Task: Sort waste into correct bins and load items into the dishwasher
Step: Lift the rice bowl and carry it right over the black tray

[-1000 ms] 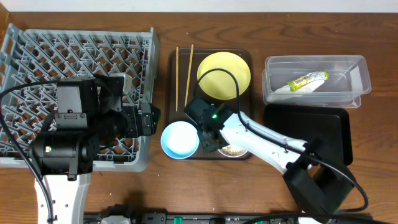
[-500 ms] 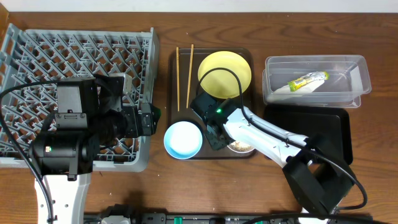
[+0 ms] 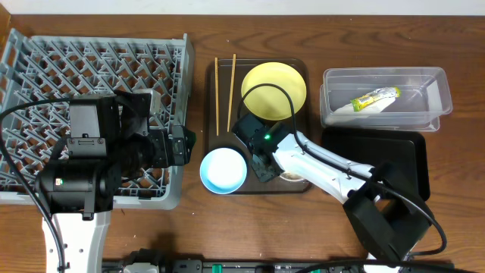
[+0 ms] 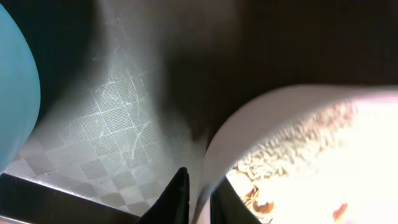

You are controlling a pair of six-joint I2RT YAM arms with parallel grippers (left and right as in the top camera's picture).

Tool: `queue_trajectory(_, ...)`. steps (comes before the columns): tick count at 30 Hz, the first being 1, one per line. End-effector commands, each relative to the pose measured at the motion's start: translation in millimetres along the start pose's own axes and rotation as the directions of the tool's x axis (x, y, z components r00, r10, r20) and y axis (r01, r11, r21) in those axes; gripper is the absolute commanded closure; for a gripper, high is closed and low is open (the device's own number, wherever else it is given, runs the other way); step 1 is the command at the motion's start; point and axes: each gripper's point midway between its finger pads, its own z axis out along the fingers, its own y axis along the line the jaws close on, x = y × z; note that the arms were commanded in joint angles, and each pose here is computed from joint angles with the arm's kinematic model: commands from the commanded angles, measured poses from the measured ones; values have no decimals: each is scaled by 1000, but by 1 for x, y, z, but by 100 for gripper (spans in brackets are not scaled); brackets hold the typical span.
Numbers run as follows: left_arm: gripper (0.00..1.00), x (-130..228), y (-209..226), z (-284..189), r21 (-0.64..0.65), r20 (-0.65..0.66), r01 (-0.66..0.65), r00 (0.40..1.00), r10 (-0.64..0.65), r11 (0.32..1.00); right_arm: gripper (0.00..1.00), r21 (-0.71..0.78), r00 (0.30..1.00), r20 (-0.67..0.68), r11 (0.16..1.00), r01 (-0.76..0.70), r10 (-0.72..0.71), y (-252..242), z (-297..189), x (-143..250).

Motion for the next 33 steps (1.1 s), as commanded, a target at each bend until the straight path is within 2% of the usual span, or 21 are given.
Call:
queue_trajectory(1,2,-3,-2,-3,2,8,-20,1000,20,1000,85,10,999,-30,1000,16,-15,-2,6,7)
queue_trajectory(4,2,-3,-2,-3,2,8,-20,1000,20,1000,87,14,998,-59,1000,28,-28,-3,9,13)
queue_trajectory(7,2,-3,-2,-3,2,8,-20,1000,20,1000,98,16,997,-67,999,30,-29,-3,12,14)
queue_trajectory(14,2,-3,-2,-3,1,8,-20,1000,20,1000,99,6,999,-21,1000,-25,25,0,6,0)
queue_trajectory(19,2,-3,-2,-3,2,8,-20,1000,20,1000,99,-14,993,12,993,-119,119,-1,-21,-8)
queue_trajectory(27,2,-3,-2,-3,2,8,-20,1000,20,1000,99,-245,957,79,936,-253,279,-6,-76,-23)
queue_trajectory(33,2,-3,-2,-3,2,8,-20,1000,20,1000,99,-471,912,1,805,-360,409,-29,-109,-23)
